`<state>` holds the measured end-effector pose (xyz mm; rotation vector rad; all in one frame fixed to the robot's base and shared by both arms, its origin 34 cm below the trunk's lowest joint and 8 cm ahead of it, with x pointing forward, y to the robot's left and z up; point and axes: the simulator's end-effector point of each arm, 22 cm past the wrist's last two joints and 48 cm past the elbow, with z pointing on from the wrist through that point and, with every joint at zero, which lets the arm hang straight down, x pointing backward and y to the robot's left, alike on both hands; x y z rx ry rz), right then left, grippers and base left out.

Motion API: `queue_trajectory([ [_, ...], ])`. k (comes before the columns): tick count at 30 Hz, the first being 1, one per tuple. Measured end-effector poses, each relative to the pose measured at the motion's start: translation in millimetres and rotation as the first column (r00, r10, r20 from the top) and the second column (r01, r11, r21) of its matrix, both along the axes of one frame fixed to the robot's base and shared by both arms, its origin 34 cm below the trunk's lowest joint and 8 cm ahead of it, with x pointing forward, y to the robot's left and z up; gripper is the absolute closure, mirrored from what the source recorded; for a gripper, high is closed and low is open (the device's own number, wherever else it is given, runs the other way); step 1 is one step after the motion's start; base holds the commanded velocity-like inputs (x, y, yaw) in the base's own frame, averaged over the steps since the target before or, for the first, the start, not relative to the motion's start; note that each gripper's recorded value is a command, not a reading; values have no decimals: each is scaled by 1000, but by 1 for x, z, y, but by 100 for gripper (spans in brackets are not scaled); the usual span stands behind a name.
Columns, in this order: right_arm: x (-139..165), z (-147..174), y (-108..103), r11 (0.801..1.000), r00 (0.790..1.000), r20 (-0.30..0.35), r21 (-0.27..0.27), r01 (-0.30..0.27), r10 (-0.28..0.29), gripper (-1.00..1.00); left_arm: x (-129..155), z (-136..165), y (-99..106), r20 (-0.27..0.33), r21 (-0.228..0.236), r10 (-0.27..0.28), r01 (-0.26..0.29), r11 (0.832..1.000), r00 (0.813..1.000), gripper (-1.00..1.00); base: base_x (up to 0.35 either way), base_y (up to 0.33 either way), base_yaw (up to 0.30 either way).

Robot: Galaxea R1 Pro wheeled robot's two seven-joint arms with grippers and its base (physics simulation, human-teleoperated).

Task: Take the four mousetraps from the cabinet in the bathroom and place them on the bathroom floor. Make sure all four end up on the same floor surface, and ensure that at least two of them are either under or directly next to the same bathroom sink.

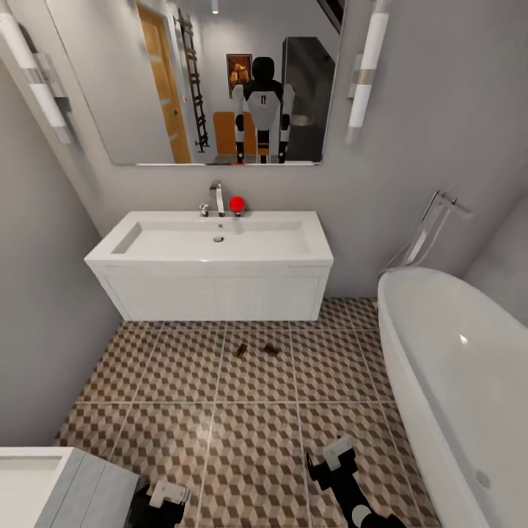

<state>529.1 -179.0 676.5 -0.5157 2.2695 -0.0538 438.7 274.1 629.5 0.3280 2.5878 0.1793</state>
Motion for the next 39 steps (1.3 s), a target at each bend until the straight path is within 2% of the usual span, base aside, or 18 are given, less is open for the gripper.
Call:
queue_trajectory([
  [39,20,27,0,1000,998,64,0,0,0,-100,23,21,-1,63,-1,0,0,1000,998,-100,0,0,0],
])
